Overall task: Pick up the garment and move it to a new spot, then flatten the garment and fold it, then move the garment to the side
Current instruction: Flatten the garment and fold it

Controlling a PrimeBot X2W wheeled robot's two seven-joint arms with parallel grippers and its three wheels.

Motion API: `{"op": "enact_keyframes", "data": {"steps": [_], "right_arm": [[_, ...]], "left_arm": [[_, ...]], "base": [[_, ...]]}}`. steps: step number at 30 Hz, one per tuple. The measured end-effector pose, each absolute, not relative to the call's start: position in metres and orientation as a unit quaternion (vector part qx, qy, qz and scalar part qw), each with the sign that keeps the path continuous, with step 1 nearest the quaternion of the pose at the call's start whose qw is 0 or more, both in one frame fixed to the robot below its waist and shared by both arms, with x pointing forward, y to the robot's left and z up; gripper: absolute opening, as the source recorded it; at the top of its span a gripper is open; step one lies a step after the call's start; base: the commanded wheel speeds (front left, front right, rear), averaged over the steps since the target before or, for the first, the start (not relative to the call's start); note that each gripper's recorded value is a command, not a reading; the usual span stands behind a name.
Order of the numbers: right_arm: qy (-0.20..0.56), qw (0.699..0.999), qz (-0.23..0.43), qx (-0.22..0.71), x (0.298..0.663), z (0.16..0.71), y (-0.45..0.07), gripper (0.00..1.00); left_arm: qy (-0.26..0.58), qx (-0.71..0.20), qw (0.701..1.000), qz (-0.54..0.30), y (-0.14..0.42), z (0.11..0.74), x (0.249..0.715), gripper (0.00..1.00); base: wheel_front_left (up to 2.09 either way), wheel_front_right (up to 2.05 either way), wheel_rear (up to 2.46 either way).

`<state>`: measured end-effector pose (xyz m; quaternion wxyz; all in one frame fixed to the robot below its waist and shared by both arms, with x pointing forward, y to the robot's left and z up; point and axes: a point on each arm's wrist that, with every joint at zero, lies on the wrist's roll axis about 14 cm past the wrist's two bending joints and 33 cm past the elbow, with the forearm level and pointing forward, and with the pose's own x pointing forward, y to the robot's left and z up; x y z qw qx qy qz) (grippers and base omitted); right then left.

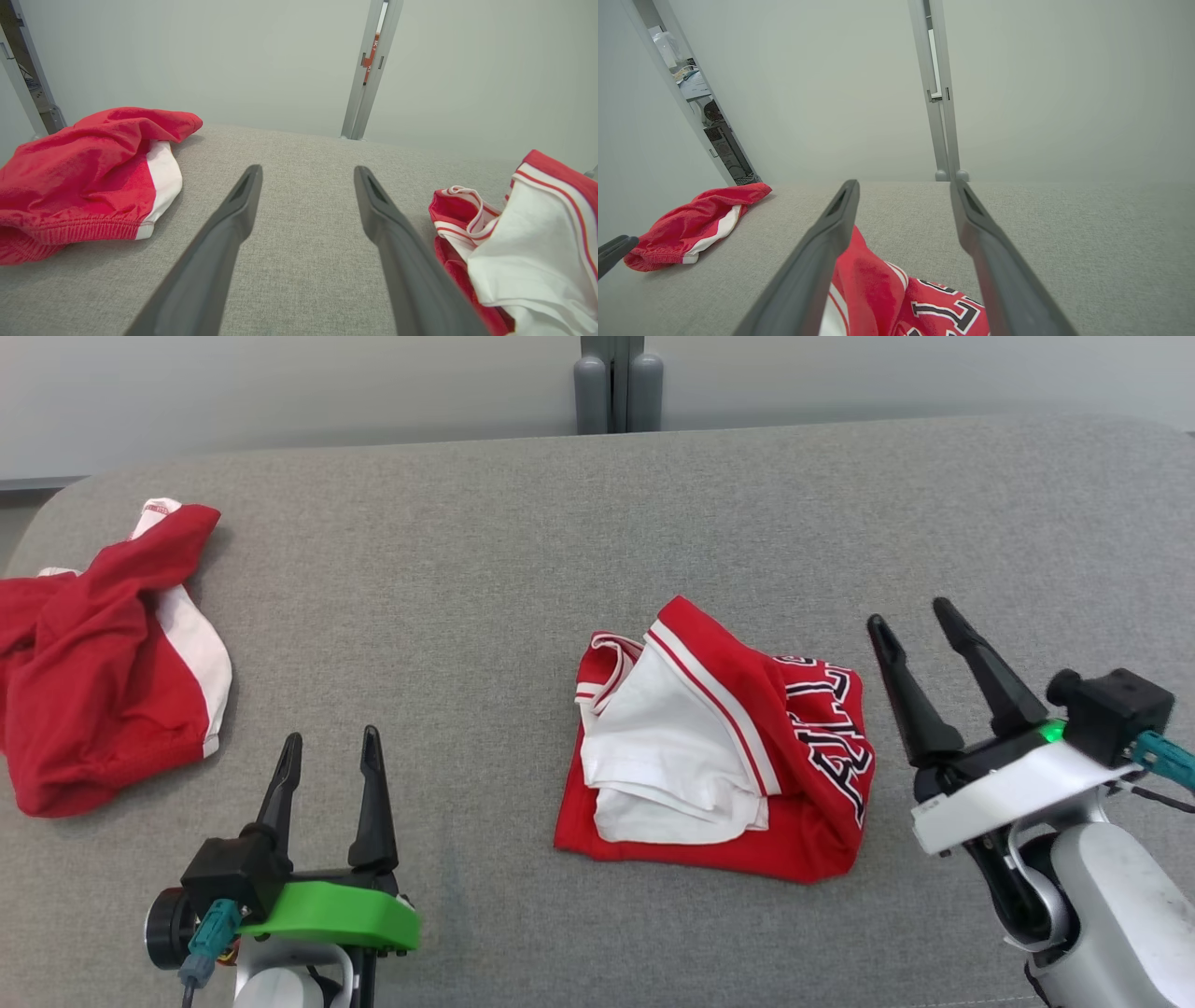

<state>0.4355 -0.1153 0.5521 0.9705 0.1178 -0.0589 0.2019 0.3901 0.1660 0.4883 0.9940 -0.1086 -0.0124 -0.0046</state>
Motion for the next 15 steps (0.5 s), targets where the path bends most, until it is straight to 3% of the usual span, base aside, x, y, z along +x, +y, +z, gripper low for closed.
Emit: {"op": "enact_keyframes", "data": {"steps": [7, 15], "right_arm": [[-0.045, 0.981, 0.150, 0.114, 0.428, 0.538, -0.152, 1.00], [-0.024, 0.971, 0.207, 0.115, 0.436, 0.536, -0.109, 1.00]], "left_arm": [[-0.012, -0.104, 0.994, -0.013, 0.162, 0.488, 0.394, 1.00], [-0.011, -0.104, 0.994, -0.013, 0.162, 0.487, 0.395, 1.00]], "base": [[0.00, 0.00, 0.00], [0.00, 0.00, 0.00]]}}
